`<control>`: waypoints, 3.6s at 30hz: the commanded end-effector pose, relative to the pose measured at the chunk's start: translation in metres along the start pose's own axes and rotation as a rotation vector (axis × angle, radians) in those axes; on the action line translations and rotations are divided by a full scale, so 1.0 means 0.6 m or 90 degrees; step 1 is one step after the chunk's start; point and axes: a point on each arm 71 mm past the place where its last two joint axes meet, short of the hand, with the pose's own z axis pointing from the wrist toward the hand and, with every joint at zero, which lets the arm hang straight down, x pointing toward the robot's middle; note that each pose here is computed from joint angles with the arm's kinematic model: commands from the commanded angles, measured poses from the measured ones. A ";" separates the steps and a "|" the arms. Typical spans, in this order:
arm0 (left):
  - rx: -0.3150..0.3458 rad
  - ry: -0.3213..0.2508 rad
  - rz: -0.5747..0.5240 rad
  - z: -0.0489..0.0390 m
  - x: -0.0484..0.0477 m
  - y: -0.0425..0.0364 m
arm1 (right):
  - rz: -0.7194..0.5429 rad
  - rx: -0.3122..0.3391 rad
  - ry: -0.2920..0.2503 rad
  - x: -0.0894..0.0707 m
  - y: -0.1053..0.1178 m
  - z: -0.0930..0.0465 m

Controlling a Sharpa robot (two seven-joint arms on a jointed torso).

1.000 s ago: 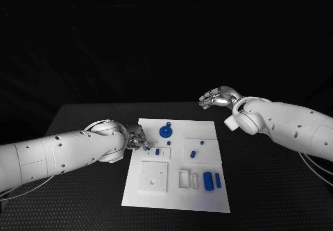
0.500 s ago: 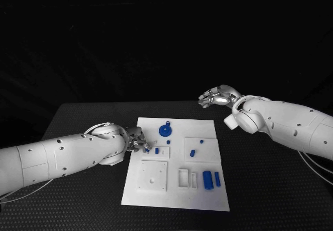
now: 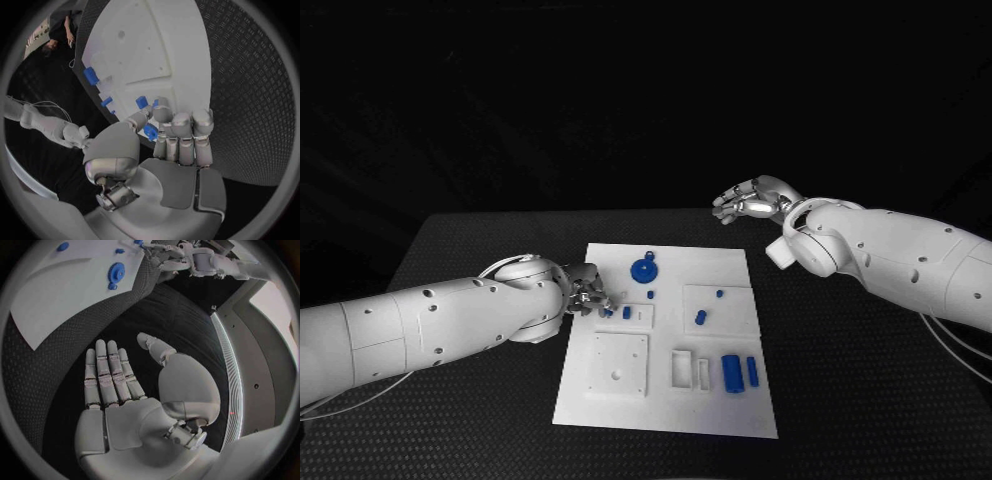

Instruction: Assemble the parts on the task board

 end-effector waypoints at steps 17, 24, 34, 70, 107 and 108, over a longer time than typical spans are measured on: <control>-0.007 0.022 0.026 -0.001 0.007 0.000 | 0.000 -0.005 0.013 0.004 0.002 0.000; -0.011 0.025 0.033 -0.002 0.008 0.002 | 0.000 -0.005 0.013 0.004 0.002 0.000; -0.017 0.023 0.034 -0.002 0.008 0.004 | 0.001 -0.005 0.013 0.004 0.002 0.000; -0.005 0.024 0.025 -0.002 0.009 -0.001 | 0.001 -0.005 0.015 0.007 0.002 0.002; -0.005 0.039 0.029 -0.001 0.011 0.000 | 0.001 -0.004 0.015 0.007 0.001 0.001; -0.007 0.041 0.030 -0.001 0.011 0.000 | 0.001 -0.004 0.015 0.007 0.001 0.001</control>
